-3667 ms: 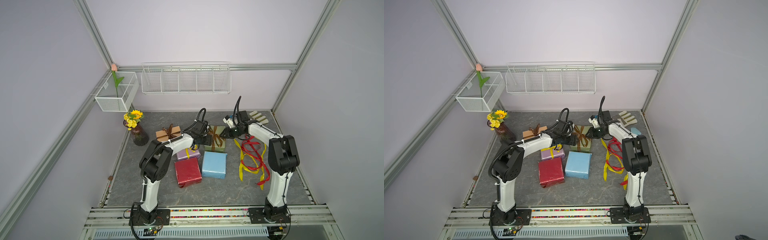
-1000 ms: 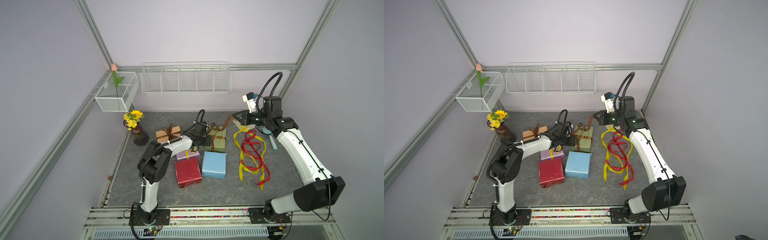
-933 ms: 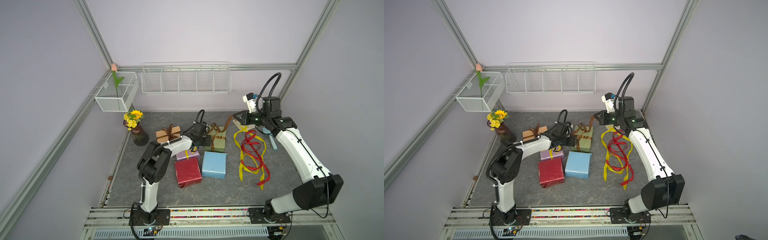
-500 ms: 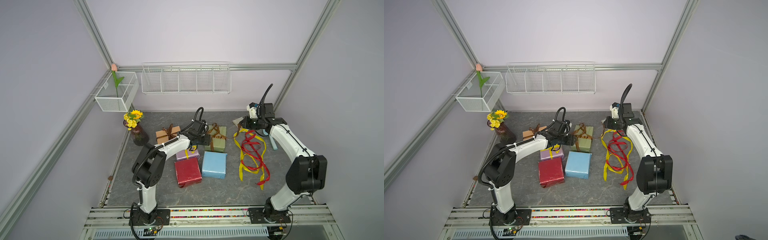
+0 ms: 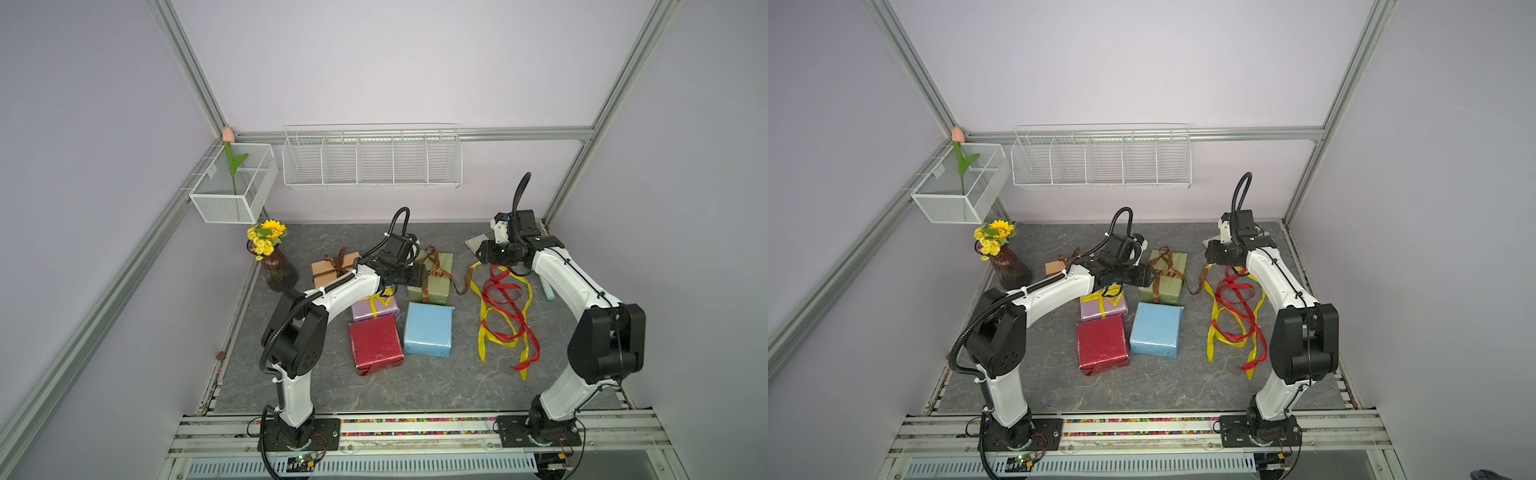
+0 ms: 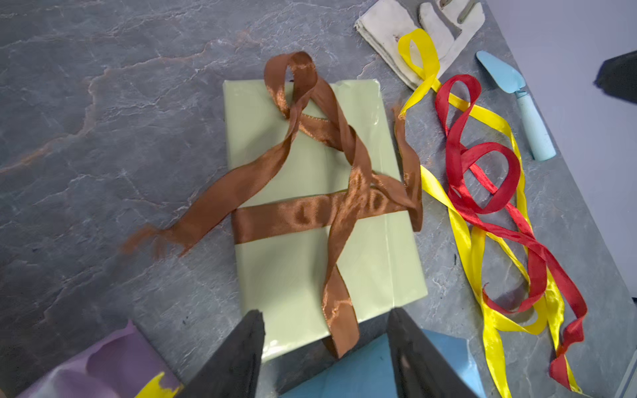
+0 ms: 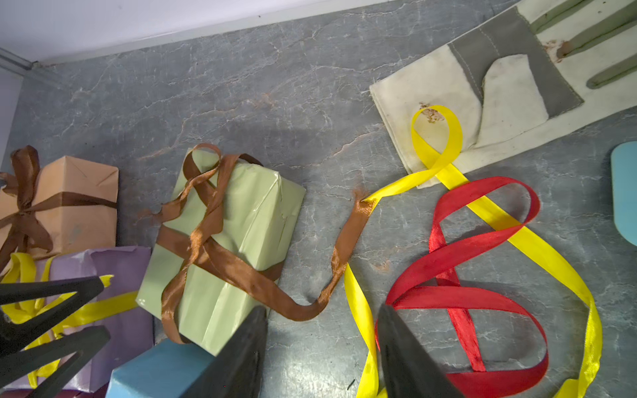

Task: Untie the ribbon bows on the gift boxes
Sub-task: Untie the ribbon from the gift box.

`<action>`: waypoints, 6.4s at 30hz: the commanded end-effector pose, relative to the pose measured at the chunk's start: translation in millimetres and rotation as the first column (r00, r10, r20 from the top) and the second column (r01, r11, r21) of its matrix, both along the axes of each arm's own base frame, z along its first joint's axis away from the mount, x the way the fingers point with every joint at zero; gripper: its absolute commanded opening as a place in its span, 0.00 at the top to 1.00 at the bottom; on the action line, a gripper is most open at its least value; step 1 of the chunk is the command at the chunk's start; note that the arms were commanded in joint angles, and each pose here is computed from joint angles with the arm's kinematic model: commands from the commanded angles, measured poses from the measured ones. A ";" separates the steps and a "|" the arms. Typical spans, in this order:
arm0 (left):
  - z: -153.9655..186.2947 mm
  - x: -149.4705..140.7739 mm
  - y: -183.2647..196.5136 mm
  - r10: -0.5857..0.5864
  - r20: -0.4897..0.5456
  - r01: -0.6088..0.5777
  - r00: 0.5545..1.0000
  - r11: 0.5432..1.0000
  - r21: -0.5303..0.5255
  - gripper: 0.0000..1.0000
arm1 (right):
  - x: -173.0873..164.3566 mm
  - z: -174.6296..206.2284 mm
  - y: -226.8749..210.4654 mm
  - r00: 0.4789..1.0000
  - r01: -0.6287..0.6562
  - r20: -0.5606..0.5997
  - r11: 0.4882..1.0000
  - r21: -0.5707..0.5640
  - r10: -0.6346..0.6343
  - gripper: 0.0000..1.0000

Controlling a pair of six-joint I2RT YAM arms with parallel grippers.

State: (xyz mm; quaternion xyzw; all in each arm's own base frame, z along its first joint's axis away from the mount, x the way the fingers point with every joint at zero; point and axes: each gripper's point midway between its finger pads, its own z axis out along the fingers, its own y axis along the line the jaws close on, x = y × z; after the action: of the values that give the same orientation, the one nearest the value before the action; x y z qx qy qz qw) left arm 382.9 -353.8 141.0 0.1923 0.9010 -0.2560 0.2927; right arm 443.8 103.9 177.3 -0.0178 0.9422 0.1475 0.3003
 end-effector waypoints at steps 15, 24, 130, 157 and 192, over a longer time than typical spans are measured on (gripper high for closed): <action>-13.7 29.0 -47.2 -0.137 0.018 0.136 0.990 0.990 0.033 0.43 | -44.8 -61.6 98.4 0.979 -0.162 -0.105 0.978 0.131 0.176 0.51; -35.1 35.2 -53.2 -0.140 -0.006 0.140 0.990 0.989 0.051 0.45 | -46.1 -90.0 101.7 0.981 -0.110 -0.146 0.986 0.129 0.128 0.46; -33.4 -1.5 7.0 0.082 0.069 -0.096 0.994 0.965 0.245 0.50 | -6.1 -71.7 133.5 0.960 -0.272 -0.037 0.955 0.115 0.278 0.72; -71.7 2.4 10.2 0.116 0.021 -0.117 0.993 0.954 0.275 0.50 | -21.1 -40.7 133.4 0.948 -0.317 -0.001 0.943 0.100 0.318 0.93; -17.0 7.0 0.5 0.085 0.053 -0.092 0.995 0.985 0.147 0.50 | -106.1 -27.9 39.4 0.984 -0.157 -0.115 0.966 -0.208 0.135 0.70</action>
State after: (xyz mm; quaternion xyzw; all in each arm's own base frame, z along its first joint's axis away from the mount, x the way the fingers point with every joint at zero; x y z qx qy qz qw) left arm 391.8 -350.5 98.3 0.1767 0.9262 -0.1504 0.2971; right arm 330.9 170.9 154.7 -0.1340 0.9494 0.1518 0.2400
